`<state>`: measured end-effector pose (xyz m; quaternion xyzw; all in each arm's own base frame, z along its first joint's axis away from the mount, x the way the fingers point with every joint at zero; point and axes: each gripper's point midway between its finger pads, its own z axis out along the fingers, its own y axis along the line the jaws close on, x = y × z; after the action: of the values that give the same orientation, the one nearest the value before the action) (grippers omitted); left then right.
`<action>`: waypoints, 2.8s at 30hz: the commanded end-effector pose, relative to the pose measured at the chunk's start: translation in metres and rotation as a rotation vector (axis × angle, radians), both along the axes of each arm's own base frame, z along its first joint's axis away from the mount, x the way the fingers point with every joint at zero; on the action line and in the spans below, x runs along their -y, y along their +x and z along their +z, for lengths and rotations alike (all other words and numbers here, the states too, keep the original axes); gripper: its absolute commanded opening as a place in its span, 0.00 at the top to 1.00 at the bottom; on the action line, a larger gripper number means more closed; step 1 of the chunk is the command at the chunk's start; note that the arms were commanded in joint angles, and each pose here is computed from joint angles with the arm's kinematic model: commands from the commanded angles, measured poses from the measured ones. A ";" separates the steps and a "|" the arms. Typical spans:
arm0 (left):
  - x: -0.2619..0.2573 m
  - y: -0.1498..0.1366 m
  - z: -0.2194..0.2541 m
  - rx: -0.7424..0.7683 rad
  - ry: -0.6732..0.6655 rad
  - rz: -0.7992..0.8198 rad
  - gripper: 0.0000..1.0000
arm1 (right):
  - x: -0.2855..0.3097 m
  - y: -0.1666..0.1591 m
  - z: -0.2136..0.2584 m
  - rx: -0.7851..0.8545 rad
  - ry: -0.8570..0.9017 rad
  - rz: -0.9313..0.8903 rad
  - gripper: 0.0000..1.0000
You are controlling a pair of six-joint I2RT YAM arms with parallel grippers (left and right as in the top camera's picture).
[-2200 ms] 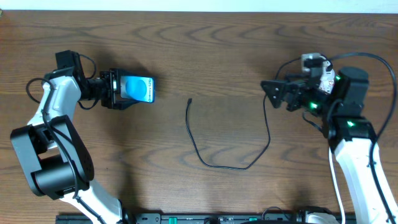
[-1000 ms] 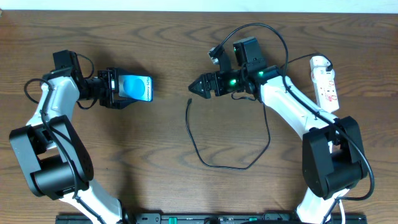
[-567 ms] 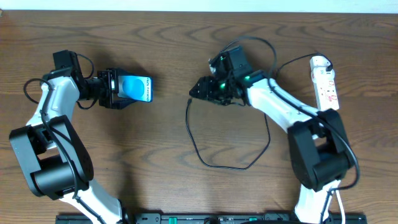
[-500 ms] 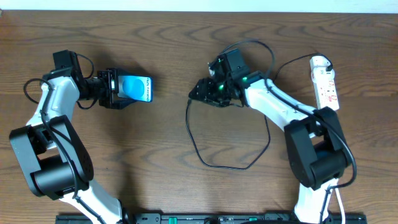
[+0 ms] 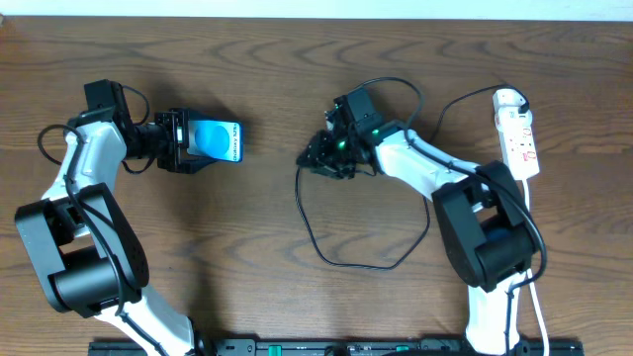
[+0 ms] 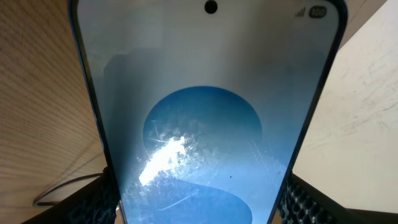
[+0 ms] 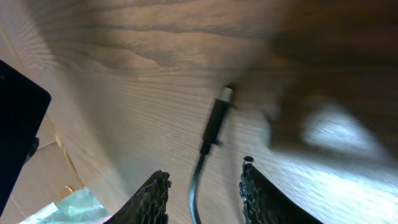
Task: Plug charger to phone and switch on socket
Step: 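Lower the right gripper and grasp the cable's USB-C plug, then lift the plug with the right gripper toward the phone's bottom port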
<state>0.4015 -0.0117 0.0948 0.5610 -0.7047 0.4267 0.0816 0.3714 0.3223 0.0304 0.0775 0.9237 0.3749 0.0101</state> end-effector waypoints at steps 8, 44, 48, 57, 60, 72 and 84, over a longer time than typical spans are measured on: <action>-0.001 0.003 0.011 0.036 -0.002 -0.003 0.35 | -0.014 0.005 -0.007 -0.007 0.018 -0.023 0.71; 0.000 0.002 0.012 0.222 0.094 -0.168 0.39 | -0.012 -0.005 0.038 0.310 0.048 0.513 0.99; 0.000 0.002 0.012 0.264 0.116 -0.205 0.40 | -0.011 -0.017 0.063 0.344 0.076 0.648 0.99; 0.001 0.002 0.012 0.301 0.130 -0.240 0.40 | -0.014 -0.047 0.090 0.376 0.076 0.845 0.99; 0.002 0.001 0.012 0.300 0.131 -0.245 0.40 | -0.017 -0.052 0.095 0.388 0.078 0.874 0.99; 0.025 0.000 0.012 0.318 0.130 -0.313 0.44 | -0.026 -0.066 0.084 0.409 -0.032 0.959 0.99; 0.044 -0.003 0.005 0.307 0.172 -0.377 0.45 | -0.023 -0.067 0.072 0.437 -0.191 1.006 0.99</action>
<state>0.3971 -0.0491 0.0913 0.3752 -0.8248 0.4227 0.0171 0.2982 0.3434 0.0988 -0.4336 0.8553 0.2834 0.0059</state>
